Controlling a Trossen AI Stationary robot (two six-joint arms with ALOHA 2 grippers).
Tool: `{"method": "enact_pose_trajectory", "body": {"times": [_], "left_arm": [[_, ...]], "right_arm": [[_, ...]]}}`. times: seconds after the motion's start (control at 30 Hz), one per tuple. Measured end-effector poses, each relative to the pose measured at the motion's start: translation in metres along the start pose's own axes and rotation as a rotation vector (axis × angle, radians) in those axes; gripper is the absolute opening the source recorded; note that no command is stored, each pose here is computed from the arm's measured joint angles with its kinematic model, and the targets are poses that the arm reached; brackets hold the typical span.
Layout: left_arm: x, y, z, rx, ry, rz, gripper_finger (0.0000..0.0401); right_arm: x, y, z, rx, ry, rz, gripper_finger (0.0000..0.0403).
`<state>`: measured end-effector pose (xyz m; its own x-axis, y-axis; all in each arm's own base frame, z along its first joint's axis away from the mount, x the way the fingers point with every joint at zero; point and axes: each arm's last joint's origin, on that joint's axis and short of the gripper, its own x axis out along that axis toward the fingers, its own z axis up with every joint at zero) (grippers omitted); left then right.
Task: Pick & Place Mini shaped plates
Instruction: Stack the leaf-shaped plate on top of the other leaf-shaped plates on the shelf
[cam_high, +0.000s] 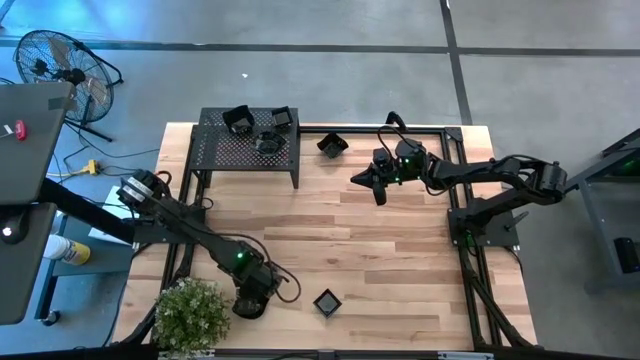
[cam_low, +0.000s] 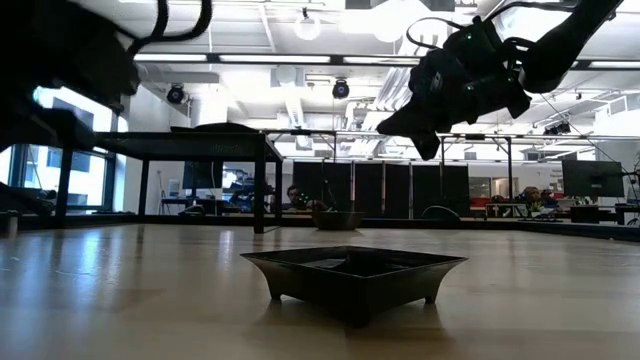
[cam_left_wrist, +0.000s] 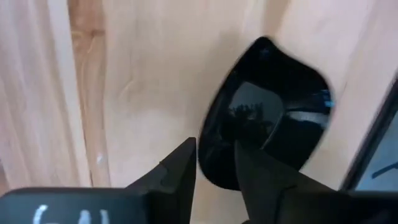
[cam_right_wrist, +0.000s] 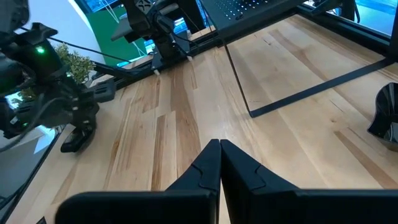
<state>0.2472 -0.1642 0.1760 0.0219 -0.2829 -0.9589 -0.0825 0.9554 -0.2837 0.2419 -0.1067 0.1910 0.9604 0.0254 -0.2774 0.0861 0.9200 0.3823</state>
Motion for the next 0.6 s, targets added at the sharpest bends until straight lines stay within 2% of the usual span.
{"method": "enact_pose_trajectory", "body": {"times": [0.13,0.23,0.4,0.6], "left_arm": [[0.012,0.006,-0.004,-0.049,0.015,-0.036,0.0102],[0.013,0.007,-0.006,-0.058,0.034,-0.032,0.0076],[0.008,0.005,-0.005,0.020,0.021,-0.051,0.0008],[-0.014,0.003,-0.007,0.089,-0.004,-0.041,0.0002]], "right_arm": [[0.000,0.000,0.000,0.000,0.001,0.000,0.0000],[0.000,0.000,0.000,0.000,0.000,0.000,0.0000],[0.000,0.000,0.000,0.000,0.000,0.000,0.0000],[0.000,0.000,0.000,-0.001,0.000,0.000,0.0000]]}}
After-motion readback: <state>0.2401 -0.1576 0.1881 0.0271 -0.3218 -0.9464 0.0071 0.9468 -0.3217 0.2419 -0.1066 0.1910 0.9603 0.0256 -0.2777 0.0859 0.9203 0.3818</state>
